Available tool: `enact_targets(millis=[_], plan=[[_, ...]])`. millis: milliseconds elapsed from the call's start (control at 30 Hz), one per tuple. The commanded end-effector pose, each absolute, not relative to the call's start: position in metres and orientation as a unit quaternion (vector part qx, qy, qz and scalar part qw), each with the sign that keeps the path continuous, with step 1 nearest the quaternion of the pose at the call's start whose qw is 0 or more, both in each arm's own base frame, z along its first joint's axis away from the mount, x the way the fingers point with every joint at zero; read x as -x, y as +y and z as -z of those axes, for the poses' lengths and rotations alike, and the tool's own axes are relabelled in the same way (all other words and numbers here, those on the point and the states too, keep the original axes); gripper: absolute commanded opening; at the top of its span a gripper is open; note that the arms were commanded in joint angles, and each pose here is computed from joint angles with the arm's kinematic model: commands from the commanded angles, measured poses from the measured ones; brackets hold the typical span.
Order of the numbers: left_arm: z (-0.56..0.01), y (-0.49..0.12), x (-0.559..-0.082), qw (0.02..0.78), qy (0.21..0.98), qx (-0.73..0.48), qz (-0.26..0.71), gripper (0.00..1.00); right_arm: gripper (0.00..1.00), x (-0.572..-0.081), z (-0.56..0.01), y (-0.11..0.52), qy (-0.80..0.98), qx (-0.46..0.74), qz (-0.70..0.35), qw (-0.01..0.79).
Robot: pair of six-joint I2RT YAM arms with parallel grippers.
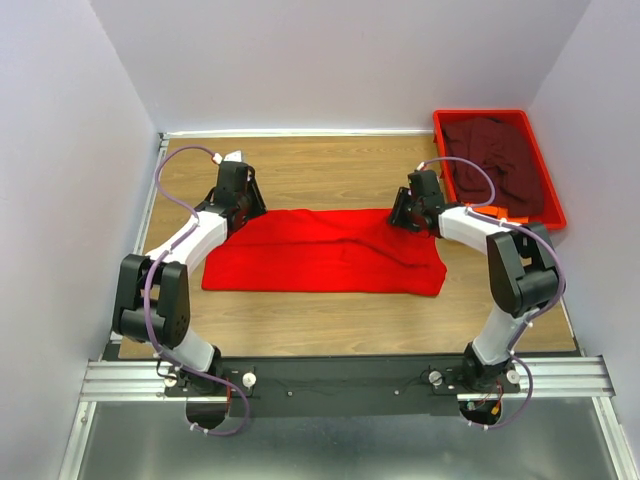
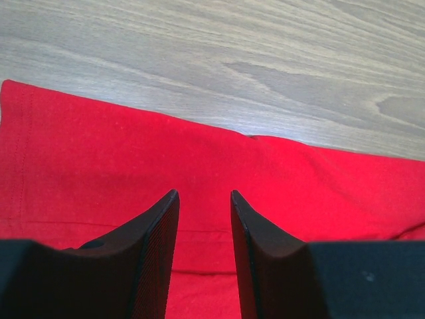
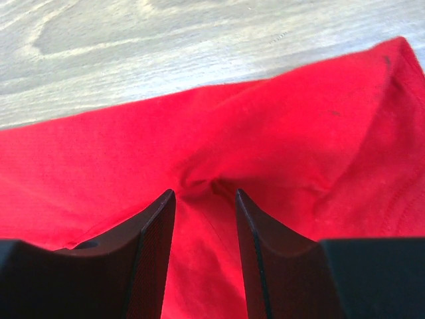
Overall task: Fold and stack the t-shirts
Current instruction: Fold the tshirt
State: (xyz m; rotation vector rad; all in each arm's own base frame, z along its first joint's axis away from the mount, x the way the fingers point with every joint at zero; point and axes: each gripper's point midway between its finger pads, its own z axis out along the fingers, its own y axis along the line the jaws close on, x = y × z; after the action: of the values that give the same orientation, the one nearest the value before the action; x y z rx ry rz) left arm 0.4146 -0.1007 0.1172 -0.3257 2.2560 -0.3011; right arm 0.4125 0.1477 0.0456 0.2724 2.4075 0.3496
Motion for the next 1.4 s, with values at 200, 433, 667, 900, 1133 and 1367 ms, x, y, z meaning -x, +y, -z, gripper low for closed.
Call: enact_targets(millis=[200, 433, 667, 900, 1133, 1367], plan=[[-0.119, -0.106, -0.418, 0.409, 0.896, 0.115, 0.125, 0.44, 0.38, -0.424, -0.045, 0.149, 0.922, -0.101, -0.125, 0.352], [-0.118, -0.105, -0.418, 0.409, 0.897, 0.115, 0.125, 0.44, 0.16, -0.418, -0.045, 0.152, 0.923, -0.098, -0.139, 0.345], [-0.116, -0.106, -0.417, 0.407, 0.897, 0.114, 0.126, 0.43, 0.00, -0.412, -0.050, 0.155, 0.922, -0.094, -0.149, 0.345], [-0.116, -0.107, -0.417, 0.408, 0.897, 0.114, 0.128, 0.43, 0.00, -0.403, -0.069, 0.161, 0.914, -0.088, -0.175, 0.354], [-0.116, -0.107, -0.417, 0.408, 0.896, 0.113, 0.129, 0.42, 0.00, -0.382, -0.090, 0.178, 0.908, -0.066, -0.198, 0.363], [-0.116, -0.108, -0.415, 0.407, 0.897, 0.113, 0.132, 0.42, 0.01, -0.354, -0.108, 0.209, 0.906, -0.032, -0.217, 0.362]])
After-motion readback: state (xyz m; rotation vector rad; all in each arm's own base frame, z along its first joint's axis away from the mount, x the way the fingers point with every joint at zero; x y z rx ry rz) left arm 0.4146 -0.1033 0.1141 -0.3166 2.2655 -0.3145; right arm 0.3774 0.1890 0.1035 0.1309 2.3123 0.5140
